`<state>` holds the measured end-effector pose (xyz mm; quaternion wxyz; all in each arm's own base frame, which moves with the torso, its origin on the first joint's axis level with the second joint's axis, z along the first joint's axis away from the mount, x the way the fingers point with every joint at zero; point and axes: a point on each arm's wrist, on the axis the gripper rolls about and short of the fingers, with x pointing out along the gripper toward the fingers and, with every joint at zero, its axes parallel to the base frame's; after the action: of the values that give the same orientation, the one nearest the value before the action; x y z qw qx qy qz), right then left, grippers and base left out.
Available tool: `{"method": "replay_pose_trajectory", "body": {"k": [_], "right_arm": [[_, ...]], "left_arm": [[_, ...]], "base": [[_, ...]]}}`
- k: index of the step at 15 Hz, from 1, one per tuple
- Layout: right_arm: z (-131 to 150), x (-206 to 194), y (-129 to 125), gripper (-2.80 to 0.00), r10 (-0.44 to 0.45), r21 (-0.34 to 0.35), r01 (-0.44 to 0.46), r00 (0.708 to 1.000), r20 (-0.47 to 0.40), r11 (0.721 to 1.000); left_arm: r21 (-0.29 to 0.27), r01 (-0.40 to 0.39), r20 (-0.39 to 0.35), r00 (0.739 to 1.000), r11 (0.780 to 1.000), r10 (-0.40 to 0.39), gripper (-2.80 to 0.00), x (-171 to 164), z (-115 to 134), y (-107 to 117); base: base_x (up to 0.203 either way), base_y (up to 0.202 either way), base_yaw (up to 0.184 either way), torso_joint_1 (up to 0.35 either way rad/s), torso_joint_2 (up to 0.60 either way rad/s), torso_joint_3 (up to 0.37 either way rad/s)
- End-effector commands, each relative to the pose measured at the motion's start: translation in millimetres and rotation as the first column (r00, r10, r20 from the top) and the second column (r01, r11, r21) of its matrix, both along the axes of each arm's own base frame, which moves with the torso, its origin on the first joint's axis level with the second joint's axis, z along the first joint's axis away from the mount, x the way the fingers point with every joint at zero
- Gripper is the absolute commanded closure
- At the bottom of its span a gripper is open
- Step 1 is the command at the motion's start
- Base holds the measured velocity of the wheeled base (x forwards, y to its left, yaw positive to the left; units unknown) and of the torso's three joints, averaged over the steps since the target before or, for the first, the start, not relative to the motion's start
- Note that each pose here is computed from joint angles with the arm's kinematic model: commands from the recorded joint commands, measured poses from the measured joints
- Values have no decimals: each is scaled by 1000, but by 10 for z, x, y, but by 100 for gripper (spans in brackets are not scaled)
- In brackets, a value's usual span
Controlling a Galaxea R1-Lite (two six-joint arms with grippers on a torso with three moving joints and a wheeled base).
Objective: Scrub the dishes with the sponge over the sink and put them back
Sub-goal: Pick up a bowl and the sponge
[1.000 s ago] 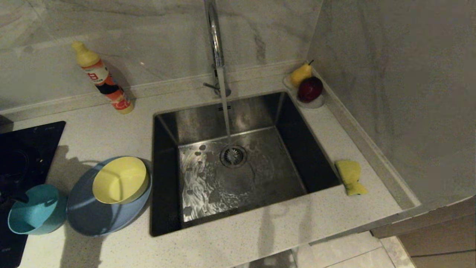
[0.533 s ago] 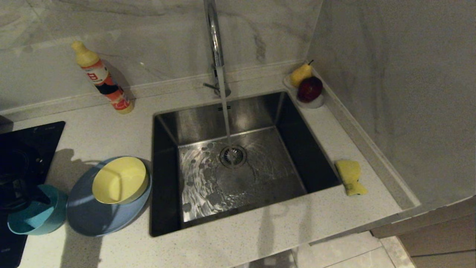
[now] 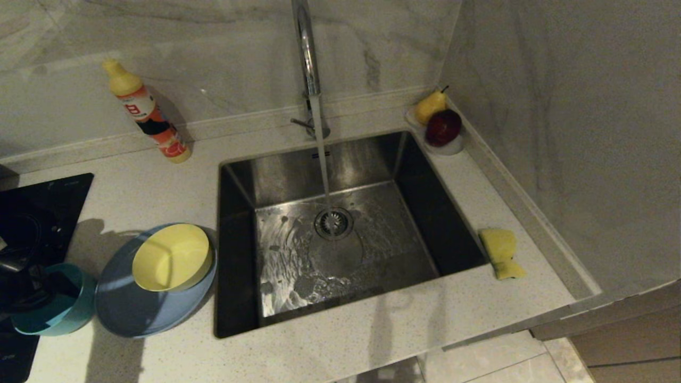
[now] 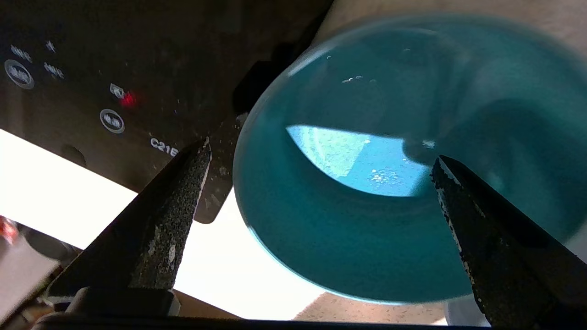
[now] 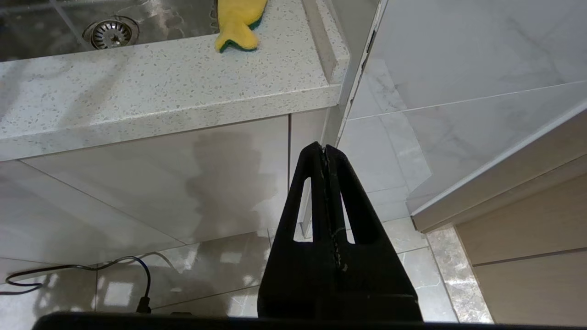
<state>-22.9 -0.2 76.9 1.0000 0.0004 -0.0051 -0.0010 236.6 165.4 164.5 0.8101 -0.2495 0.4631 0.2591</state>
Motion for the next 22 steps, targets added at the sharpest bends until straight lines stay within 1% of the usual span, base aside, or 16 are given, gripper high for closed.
{"method": "replay_pose_trajectory", "body": {"k": [1, 8, 16, 19, 20, 22], "right_arm": [[-1, -1, 0, 0, 0, -1, 0, 1000, 2, 1000], [0, 0, 0, 0, 0, 1, 0, 1000, 1, 1000], [0, 0, 0, 0, 0, -1, 0, 1000, 1, 1000], [0, 0, 0, 0, 0, -1, 0, 1000, 1, 1000], [0, -1, 0, 0, 0, -1, 0, 1000, 1, 1000], [0, -1, 0, 0, 0, -1, 0, 1000, 1, 1000]], "left_arm": [[-20, -11, -15, 1000, 1000, 10, -280, 3, -55, 4], [-38, -14, -35, 999, 999, 13, -280, 37, -133, 33], [-32, -14, -25, 1000, 999, 13, -280, 56, -112, 45], [-23, -41, 16, 999, 999, 41, -280, 105, -49, 75], [-27, -49, 23, 998, 998, 50, 0, 141, -44, 100], [-35, -49, 19, 999, 998, 49, 0, 174, -68, 111]], "base": [[0, 0, 0, 0, 0, 0], [0, 0, 0, 0, 0, 0], [0, 0, 0, 0, 0, 0], [0, 0, 0, 0, 0, 0], [0, 0, 0, 0, 0, 0], [0, 0, 0, 0, 0, 0]]}}
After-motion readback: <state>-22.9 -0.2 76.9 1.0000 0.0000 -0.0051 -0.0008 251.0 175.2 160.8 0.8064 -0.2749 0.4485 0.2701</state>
